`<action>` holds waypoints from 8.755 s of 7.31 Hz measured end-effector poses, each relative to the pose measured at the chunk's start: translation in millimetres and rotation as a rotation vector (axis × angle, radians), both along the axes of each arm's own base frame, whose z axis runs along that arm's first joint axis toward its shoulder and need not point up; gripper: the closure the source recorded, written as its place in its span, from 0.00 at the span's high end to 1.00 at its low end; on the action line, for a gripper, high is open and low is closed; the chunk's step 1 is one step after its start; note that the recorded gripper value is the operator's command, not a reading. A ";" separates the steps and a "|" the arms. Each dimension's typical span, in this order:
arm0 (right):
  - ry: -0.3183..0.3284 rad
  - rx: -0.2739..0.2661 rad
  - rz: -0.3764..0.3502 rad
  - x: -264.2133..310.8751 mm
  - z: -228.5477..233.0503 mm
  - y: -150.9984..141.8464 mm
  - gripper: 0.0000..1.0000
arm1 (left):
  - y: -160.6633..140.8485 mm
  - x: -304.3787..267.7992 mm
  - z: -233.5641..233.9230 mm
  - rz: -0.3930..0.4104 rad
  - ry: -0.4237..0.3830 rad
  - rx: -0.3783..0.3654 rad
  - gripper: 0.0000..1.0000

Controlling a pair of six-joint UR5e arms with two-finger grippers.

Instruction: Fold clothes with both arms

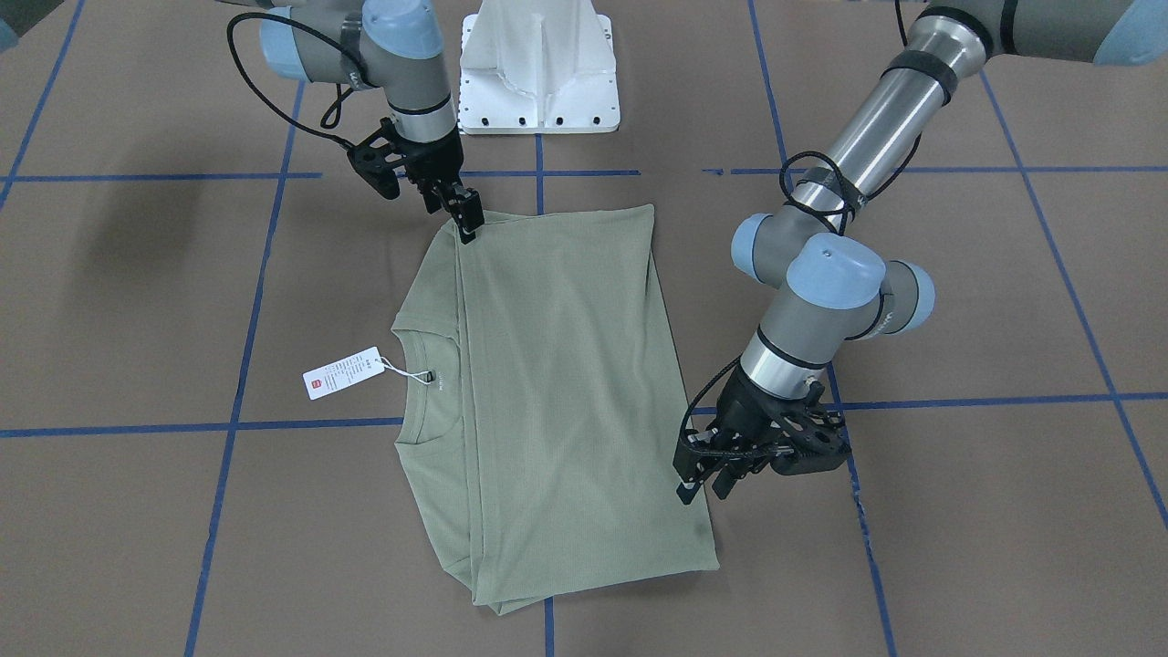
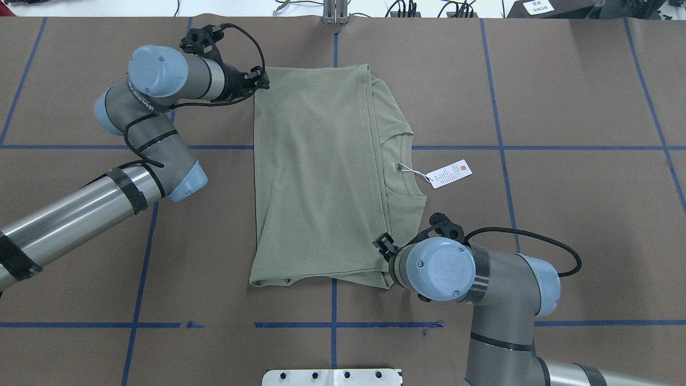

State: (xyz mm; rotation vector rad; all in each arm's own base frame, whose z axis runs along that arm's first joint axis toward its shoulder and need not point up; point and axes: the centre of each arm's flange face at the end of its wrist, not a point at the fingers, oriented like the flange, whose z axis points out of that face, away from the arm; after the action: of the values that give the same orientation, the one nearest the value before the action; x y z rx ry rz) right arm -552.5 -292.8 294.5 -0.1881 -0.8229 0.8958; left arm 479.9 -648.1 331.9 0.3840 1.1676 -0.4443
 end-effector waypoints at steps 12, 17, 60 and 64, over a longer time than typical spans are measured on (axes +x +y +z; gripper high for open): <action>-0.040 0.006 -0.003 13.1 -17.5 2.7 0.00 | 3.6 -1.9 2.6 -0.003 0.007 -0.006 0.58; -0.033 0.006 0.000 13.2 -15.0 3.8 0.24 | 56.3 -8.4 4.7 0.013 0.077 -0.051 0.58; -0.006 -0.062 0.002 19.7 -36.9 46.4 0.00 | 395.8 28.1 -27.8 0.071 0.145 -0.520 0.61; -0.007 -0.059 0.007 21.5 -37.7 40.8 0.00 | 400.4 38.5 -18.2 0.064 0.077 -0.538 0.63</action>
State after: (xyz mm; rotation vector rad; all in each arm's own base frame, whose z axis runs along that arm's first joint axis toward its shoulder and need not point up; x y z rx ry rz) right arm -531.0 -252.0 256.8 -0.2397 -0.8047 0.9273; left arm 518.4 -247.6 313.7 -0.1372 1.0821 -0.6972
